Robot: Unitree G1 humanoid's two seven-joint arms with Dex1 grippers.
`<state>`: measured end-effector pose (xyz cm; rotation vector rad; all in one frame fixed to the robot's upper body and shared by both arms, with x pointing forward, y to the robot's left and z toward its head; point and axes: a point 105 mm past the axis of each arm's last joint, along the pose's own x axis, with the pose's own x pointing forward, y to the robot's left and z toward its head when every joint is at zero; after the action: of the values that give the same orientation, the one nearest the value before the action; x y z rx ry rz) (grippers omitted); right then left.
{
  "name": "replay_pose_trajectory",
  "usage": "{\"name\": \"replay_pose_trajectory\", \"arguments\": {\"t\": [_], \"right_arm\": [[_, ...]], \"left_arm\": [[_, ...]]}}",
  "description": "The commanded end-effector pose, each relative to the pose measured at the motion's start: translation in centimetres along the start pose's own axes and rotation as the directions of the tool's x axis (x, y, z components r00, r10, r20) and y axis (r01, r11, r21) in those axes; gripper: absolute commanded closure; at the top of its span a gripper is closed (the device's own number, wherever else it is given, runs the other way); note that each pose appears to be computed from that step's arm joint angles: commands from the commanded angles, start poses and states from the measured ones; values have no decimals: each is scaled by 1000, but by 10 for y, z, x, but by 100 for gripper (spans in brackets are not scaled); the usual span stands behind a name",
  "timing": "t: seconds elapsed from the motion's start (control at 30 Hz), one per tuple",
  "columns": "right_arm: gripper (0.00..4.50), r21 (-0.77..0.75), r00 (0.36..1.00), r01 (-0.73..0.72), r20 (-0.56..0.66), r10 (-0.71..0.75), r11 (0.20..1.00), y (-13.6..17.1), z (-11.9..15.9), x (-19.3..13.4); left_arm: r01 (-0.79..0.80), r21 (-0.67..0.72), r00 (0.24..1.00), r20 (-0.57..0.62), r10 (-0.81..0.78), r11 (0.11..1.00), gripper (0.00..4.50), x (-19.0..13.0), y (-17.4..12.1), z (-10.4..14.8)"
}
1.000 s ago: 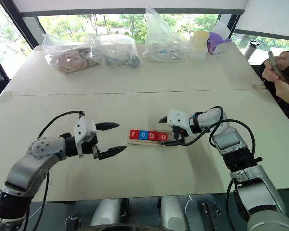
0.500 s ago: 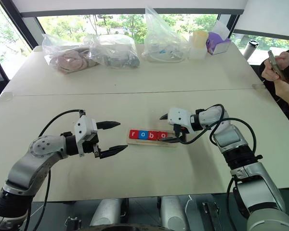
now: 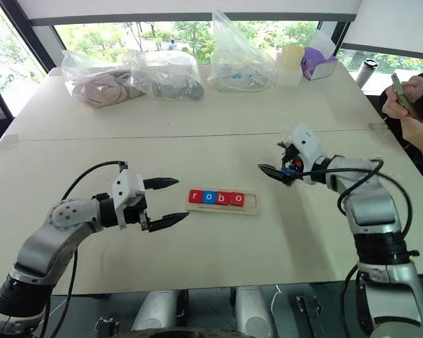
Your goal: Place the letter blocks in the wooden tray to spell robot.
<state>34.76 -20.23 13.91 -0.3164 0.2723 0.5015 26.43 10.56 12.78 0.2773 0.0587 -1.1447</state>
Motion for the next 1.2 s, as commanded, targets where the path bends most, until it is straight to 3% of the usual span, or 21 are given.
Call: {"name": "replay_pose_trajectory", "arguments": {"t": [0.03,0.23,0.6,0.7,0.83,0.87,1.03,1.2], "right_arm": [[4,71,982,187,-8,-187,980,0,0,-7],[4,190,924,379,-123,-361,906,2,-27,1],[4,319,886,461,-210,-413,828,5,-46,12],[88,330,881,470,-226,-415,818,5,-49,11],[298,311,874,479,-259,-412,821,7,-57,4],[333,309,871,482,-266,-412,820,8,-58,3],[332,284,869,483,-275,-412,828,14,-59,-17],[332,278,867,459,-349,-356,844,44,-72,-53]], "left_arm": [[15,38,999,27,-16,999,0,3,0,8],[32,49,999,31,-33,998,0,8,4,10],[31,57,999,24,-33,998,0,6,6,11],[32,56,999,23,-33,998,0,6,6,11],[34,52,999,26,-35,998,0,7,5,11],[35,51,999,27,-36,998,0,8,5,11],[41,45,999,31,-42,998,0,8,2,10],[45,39,999,28,-46,998,0,7,1,8]]}}
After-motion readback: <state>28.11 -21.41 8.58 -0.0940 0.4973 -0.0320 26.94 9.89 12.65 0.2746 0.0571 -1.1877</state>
